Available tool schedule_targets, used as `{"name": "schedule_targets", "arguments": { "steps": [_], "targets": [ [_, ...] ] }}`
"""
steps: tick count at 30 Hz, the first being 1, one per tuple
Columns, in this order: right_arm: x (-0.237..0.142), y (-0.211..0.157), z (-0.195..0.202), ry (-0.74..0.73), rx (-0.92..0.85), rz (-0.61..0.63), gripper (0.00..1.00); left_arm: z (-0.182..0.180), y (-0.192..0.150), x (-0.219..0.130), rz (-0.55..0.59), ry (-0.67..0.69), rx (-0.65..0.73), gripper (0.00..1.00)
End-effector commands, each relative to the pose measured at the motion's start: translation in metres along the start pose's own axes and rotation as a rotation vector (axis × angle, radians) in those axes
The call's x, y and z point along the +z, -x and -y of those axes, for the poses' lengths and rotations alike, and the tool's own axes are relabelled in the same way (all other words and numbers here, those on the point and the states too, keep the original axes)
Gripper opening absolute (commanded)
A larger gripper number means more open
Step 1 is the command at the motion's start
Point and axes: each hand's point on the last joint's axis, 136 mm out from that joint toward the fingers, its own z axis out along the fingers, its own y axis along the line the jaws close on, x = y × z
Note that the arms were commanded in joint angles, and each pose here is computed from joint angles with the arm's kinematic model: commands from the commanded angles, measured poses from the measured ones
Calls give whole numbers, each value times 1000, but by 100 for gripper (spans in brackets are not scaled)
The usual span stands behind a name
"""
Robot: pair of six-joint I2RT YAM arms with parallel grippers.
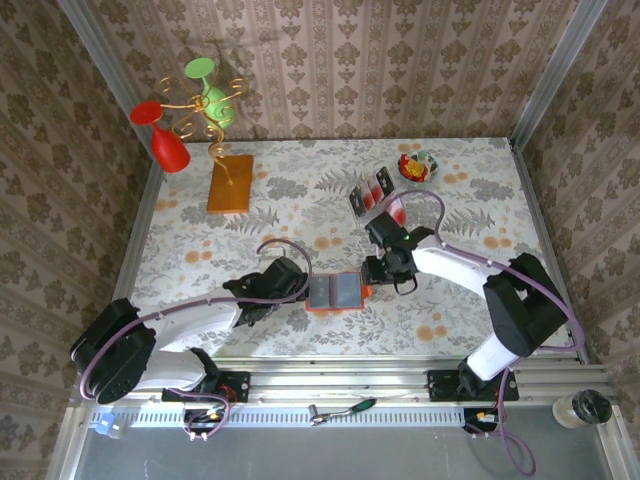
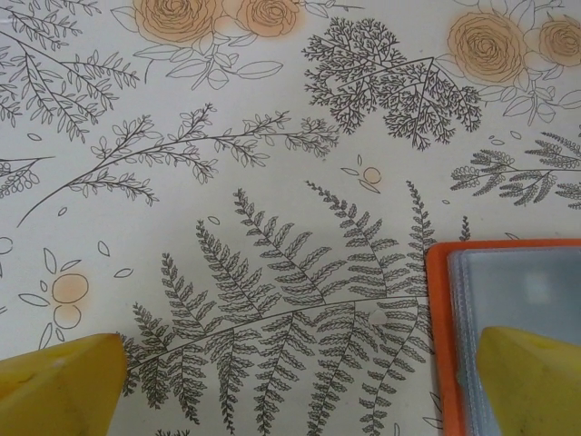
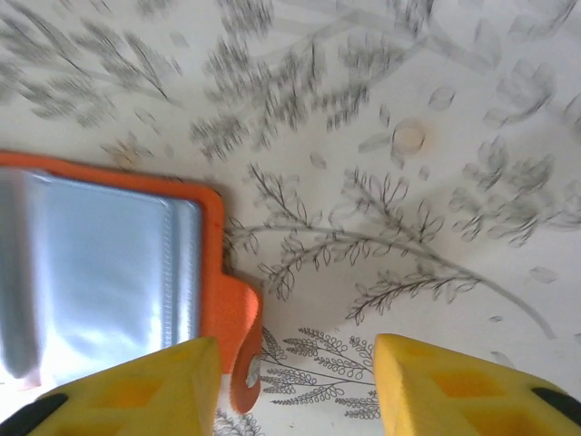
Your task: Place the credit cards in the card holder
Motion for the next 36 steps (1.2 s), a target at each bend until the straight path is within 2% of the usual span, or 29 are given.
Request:
{"name": "schedule_targets", "arguments": {
  "steps": [1,7,14,23,36],
  "targets": [
    [-49,46,-4,28,-30,119,51,10,7,-2,13,-26,17,100],
    [-89,121,5,6,-31,197,49,11,6,-1,11,-26,21,100],
    [-77,173,7,-104,-84,169,41,10,3,1,5,-25,20,100],
    [-33,202,-13,-102,-109,94,32,11,2,4,1,-32,17,100],
    [17,223,-3,-223,-130,37,28,15,1,8,-6,-46,6,100]
  ]
}}
